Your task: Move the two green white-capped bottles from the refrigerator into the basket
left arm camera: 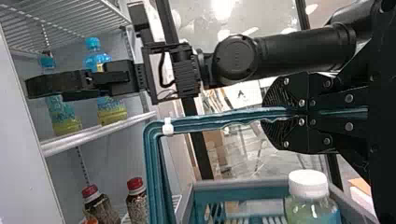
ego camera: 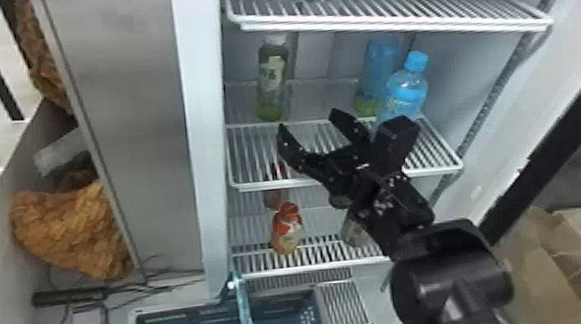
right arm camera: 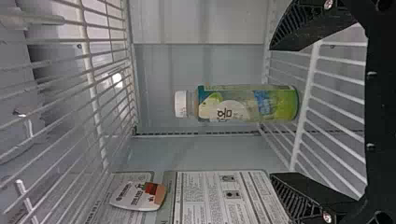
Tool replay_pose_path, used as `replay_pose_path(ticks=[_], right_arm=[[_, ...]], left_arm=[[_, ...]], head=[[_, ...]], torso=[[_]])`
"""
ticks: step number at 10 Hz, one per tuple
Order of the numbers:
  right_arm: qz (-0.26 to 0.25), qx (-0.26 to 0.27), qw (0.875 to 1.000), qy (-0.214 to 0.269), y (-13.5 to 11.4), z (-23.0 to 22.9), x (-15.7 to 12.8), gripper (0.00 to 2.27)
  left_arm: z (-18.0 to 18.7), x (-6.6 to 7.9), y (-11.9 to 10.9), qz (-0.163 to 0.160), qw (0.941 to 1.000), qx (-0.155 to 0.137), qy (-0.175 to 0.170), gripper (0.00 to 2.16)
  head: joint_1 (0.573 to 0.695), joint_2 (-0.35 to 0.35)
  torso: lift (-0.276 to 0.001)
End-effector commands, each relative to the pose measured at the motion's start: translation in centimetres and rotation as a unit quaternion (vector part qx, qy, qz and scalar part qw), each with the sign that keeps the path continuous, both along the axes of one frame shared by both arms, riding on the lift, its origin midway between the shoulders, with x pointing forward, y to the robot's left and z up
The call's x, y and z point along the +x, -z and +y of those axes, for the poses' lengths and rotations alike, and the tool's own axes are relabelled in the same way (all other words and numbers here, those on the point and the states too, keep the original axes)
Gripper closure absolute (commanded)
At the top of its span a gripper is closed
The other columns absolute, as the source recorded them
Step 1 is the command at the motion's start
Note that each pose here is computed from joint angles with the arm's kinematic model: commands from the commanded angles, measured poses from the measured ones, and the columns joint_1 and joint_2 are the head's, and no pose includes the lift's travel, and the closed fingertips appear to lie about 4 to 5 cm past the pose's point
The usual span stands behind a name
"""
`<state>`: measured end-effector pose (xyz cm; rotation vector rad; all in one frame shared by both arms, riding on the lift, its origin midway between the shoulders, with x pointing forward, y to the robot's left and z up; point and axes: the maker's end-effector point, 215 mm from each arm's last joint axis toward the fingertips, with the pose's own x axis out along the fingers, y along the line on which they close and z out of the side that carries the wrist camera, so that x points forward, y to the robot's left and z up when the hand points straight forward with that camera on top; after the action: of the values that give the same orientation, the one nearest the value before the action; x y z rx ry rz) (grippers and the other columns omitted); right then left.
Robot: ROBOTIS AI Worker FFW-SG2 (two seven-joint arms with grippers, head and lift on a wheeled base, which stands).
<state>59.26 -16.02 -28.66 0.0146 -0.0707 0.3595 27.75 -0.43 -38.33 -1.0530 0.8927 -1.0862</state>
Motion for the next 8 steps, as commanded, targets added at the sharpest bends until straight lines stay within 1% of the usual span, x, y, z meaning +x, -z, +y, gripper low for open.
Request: replay_pose_path(ticks=[1,3,4,8], right_arm=[[-0.005,-0.011,1.000,-0.001,-0.5,1.0,1.2,0.07],[-0.007,-0.018,1.000,0.000,-1.0,2.2,2.7,0.07],[-0.008,-0.025,1.000,0.008,-1.1,2.2,3.5,0.06],[0.001,-0.031,0.999,0.031,-0.6,2.1,5.9,0.06]], left_arm=[[0.0,0.0,-0.1,-0.001,1.0000,0.000,0.001,1.18],[-0.1,0.0,-0.1,-0.001,1.0000,-0.001,0.001,1.18],[-0.1,0.1,-0.2,-0.002,1.0000,-0.001,0.001,1.18],[-0.1,0.1,-0.2,-0.002,1.0000,-0.001,0.001,1.18]], head=[[0.695,-0.212],[0.695,-0.194],[0.695,-0.185],[0.695,-0.176]], torso=[[-0.004],[-0.004],[-0.004],[-0.004]])
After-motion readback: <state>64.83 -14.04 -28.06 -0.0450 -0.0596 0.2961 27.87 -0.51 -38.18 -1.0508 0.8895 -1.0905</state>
